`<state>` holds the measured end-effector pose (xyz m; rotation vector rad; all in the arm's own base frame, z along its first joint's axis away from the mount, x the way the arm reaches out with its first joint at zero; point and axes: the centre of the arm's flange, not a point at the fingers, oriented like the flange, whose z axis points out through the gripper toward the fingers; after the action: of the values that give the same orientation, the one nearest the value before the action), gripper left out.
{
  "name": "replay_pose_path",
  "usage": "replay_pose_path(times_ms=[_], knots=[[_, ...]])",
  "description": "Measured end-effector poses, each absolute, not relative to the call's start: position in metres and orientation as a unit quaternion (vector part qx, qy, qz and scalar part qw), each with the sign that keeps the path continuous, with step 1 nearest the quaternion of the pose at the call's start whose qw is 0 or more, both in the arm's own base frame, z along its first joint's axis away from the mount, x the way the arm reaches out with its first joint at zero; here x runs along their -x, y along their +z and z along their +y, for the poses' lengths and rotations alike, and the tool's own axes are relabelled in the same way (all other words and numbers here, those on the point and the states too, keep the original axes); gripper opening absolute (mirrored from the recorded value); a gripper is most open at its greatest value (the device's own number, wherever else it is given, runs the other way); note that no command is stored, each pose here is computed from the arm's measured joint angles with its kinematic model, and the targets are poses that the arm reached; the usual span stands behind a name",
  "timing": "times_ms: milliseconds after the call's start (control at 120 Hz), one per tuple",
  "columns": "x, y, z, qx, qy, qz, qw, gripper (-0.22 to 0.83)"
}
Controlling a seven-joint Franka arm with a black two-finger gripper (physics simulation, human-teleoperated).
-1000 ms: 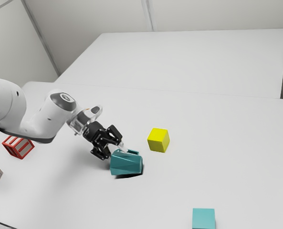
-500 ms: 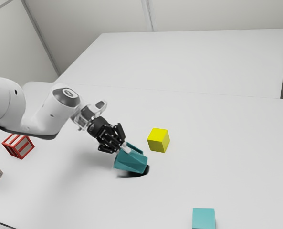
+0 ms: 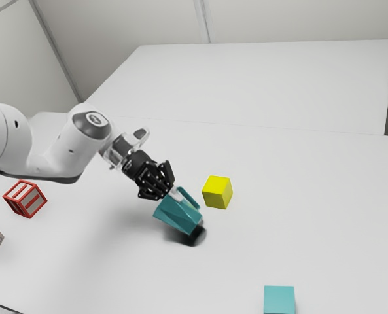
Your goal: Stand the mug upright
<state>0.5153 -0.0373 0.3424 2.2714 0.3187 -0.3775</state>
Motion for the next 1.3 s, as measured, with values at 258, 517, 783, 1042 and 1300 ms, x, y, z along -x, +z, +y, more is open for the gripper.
replay_pose_path(times_ms=[258,517,783,1042,1300], knots=[[-0.511,0.399,-0.026,-0.971,-0.066,0.029,0.230,-0.17],[-0.524,0.397,-0.043,-0.994,-0.012,-0.102,0.032,-0.17],[-0.526,0.379,-0.099,-0.986,-0.002,-0.166,-0.015,-0.17],[-0.525,0.365,-0.124,-0.984,-0.001,-0.172,-0.045,-0.17],[-0.534,0.348,-0.105,-0.991,-0.005,-0.127,-0.047,-0.17]])
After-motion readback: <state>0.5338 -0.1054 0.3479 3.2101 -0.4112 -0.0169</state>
